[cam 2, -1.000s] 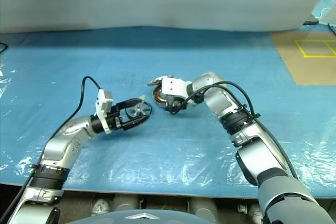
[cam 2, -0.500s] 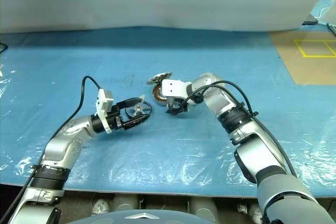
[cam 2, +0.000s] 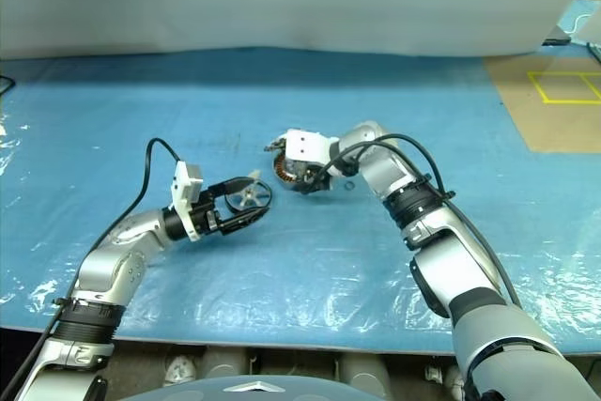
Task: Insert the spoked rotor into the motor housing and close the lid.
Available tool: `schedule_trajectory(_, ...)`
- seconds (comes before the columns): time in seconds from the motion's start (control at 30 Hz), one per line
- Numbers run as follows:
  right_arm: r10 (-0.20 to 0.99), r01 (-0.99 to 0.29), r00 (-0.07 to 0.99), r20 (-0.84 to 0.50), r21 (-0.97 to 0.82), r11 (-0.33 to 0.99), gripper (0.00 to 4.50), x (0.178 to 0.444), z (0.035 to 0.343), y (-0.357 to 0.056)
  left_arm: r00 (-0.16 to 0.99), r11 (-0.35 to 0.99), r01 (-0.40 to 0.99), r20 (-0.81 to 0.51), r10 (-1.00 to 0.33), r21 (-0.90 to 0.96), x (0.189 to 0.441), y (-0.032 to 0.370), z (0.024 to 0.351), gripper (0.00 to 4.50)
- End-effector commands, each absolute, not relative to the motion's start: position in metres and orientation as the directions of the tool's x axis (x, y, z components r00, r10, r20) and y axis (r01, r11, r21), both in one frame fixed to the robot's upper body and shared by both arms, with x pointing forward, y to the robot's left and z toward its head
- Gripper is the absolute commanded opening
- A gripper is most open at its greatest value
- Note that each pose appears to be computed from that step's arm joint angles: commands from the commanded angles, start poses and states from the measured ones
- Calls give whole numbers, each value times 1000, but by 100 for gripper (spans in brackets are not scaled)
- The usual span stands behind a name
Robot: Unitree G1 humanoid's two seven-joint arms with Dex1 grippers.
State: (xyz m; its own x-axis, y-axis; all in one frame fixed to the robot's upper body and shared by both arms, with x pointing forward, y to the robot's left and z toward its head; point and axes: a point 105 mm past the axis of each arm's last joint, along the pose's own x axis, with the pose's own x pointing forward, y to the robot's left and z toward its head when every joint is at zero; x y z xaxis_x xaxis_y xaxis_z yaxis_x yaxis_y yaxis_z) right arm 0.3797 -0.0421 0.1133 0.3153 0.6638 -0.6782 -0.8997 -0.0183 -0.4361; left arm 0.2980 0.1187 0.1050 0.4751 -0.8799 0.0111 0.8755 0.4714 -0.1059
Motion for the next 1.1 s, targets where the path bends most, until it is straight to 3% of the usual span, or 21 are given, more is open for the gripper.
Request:
schedule_trajectory(0.03,659,-876,346,-668,-481,-27,382,384,116,-40,474,470,880,34,-880,-72,298,119,114,450)
schedule_trajectory(0.43,627,-864,336,-703,-495,-91,382,384,107,-42,475,472,879,38,-879,-71,298,114,114,450)
schedule_trajectory(0.53,606,-866,330,-724,-487,-110,319,383,102,-45,477,474,878,41,-878,-70,299,113,115,450)
schedule_trajectory(0.67,585,-868,313,-748,-476,-144,184,380,95,-49,478,474,878,42,-878,-68,299,113,115,450)
schedule_trajectory(0.9,550,-846,336,-765,-501,-180,177,380,90,-53,477,473,878,48,-878,-72,298,112,116,450)
schedule_trajectory(1.1,556,-884,333,-761,-457,-96,177,382,93,-57,478,474,878,52,-877,-70,300,112,117,450)
